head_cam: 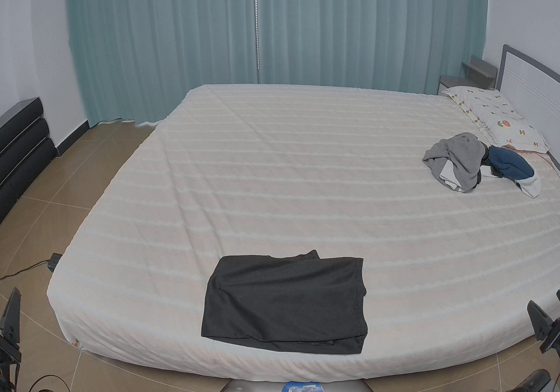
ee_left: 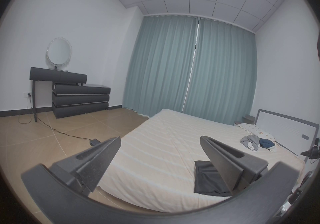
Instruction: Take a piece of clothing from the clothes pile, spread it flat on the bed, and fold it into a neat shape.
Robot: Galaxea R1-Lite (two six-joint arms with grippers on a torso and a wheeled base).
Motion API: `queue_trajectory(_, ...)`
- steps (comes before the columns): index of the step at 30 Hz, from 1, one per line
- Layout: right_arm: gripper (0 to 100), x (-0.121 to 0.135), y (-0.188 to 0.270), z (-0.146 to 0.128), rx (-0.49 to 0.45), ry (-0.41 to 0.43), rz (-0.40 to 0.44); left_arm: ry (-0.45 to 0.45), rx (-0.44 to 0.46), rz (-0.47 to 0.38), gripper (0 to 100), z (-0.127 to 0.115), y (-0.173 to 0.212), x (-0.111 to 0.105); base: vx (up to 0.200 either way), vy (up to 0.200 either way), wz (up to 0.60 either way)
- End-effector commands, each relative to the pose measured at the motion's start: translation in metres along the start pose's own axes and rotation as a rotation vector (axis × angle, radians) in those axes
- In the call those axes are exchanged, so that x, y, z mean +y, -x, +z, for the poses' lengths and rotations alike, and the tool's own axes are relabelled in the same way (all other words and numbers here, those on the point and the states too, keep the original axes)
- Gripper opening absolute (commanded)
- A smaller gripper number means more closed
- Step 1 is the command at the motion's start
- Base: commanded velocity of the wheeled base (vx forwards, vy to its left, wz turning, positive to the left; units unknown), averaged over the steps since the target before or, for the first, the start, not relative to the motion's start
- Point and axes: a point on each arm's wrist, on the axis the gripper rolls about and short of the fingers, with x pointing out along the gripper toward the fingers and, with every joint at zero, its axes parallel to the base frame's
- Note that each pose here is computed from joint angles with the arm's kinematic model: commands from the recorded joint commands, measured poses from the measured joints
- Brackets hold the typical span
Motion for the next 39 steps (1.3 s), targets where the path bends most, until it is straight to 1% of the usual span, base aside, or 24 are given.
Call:
queue_trajectory(1, 100, -0.003, 0.031, -0.009, -0.183, 0.111, -0.014, -0.069, -0.138, 0.015, 100, -0.003, 0.023, 0.003, 0.0, 0.0, 0.0)
queue_trajectory(2, 100, -0.003, 0.033, -0.01, -0.193, 0.125, -0.019, -0.11, -0.144, 0.013, 100, -0.004, 0.023, 0.003, 0.0, 0.0, 0.0)
queue_trajectory(3, 100, -0.003, 0.033, -0.01, -0.196, 0.126, -0.019, -0.117, -0.144, 0.015, 100, -0.004, 0.023, 0.003, 0.0, 0.0, 0.0)
queue_trajectory(4, 100, -0.003, 0.034, -0.012, -0.204, 0.133, -0.023, -0.145, -0.153, 0.015, 100, -0.003, 0.023, 0.003, 0.0, 0.0, 0.0)
queue_trajectory(6, 100, -0.003, 0.035, -0.016, -0.221, 0.131, -0.02, -0.147, -0.166, 0.001, 100, -0.002, 0.023, 0.002, 0.0, 0.0, 0.0)
queue_trajectory(8, 100, -0.002, 0.033, -0.019, -0.218, 0.13, -0.004, -0.156, -0.155, -0.03, 100, -0.005, 0.021, 0.002, 0.0, 0.0, 0.0)
queue_trajectory(11, 100, -0.002, 0.031, -0.021, -0.218, 0.121, 0.0, -0.168, -0.125, -0.081, 100, -0.013, 0.017, 0.002, 0.0, 0.0, 0.0)
queue_trajectory(12, 100, -0.002, 0.03, -0.022, -0.217, 0.121, 0.0, -0.169, -0.123, -0.086, 100, -0.014, 0.016, 0.002, 0.0, 0.0, 0.0)
queue_trajectory(14, 100, -0.002, 0.025, -0.028, -0.211, 0.123, -0.002, -0.169, -0.118, -0.09, 100, -0.027, 0.009, 0.003, 0.0, 0.0, 0.0)
queue_trajectory(17, 100, -0.001, 0.012, -0.039, -0.264, 0.128, 0.003, -0.158, -0.198, -0.107, 100, -0.042, 0.0, 0.004, 0.0, 0.0, 0.0)
queue_trajectory(18, 100, -0.001, 0.006, -0.045, -0.289, 0.131, 0.008, -0.156, -0.23, -0.121, 100, -0.038, 0.001, 0.003, 0.0, 0.0, 0.0)
queue_trajectory(19, 100, 0.0, 0.007, -0.043, -0.309, 0.134, 0.015, -0.154, -0.225, -0.14, 100, -0.039, 0.001, 0.002, 0.0, 0.0, 0.0)
queue_trajectory(21, 100, 0.0, 0.006, -0.045, -0.286, 0.119, 0.027, -0.172, -0.212, -0.172, 100, -0.04, 0.0, 0.002, 0.0, 0.0, 0.0)
queue_trajectory(24, 100, 0.0, 0.006, -0.046, -0.277, 0.102, 0.033, -0.184, -0.199, -0.19, 100, -0.041, 0.0, 0.002, 0.0, 0.0, 0.0)
queue_trajectory(26, 100, 0.0, 0.006, -0.046, -0.277, 0.096, 0.035, -0.202, -0.143, -0.232, 100, -0.047, -0.001, 0.001, 0.0, 0.0, 0.0)
queue_trajectory(27, 100, 0.0, 0.006, -0.046, -0.277, 0.093, 0.036, -0.206, -0.121, -0.241, 100, -0.049, -0.001, 0.002, 0.0, 0.0, 0.0)
queue_trajectory(30, 100, 0.0, 0.006, -0.046, -0.273, 0.061, 0.04, -0.216, -0.033, -0.237, 100, -0.058, -0.002, 0.003, 0.0, 0.0, 0.0)
queue_trajectory(31, 100, 0.0, 0.005, -0.048, -0.261, 0.043, 0.038, -0.205, -0.012, -0.237, 100, -0.06, -0.002, 0.004, 0.0, 0.0, 0.0)
queue_trajectory(33, 100, 0.0, 0.006, -0.049, -0.231, -0.016, 0.056, -0.193, -0.007, -0.238, 100, -0.06, -0.002, 0.004, 0.0, 0.0, 0.0)
queue_trajectory(39, 100, 0.0, 0.006, -0.049, -0.216, -0.012, 0.057, -0.205, -0.009, -0.239, 100, -0.06, -0.002, 0.004, 0.0, 0.0, 0.0)
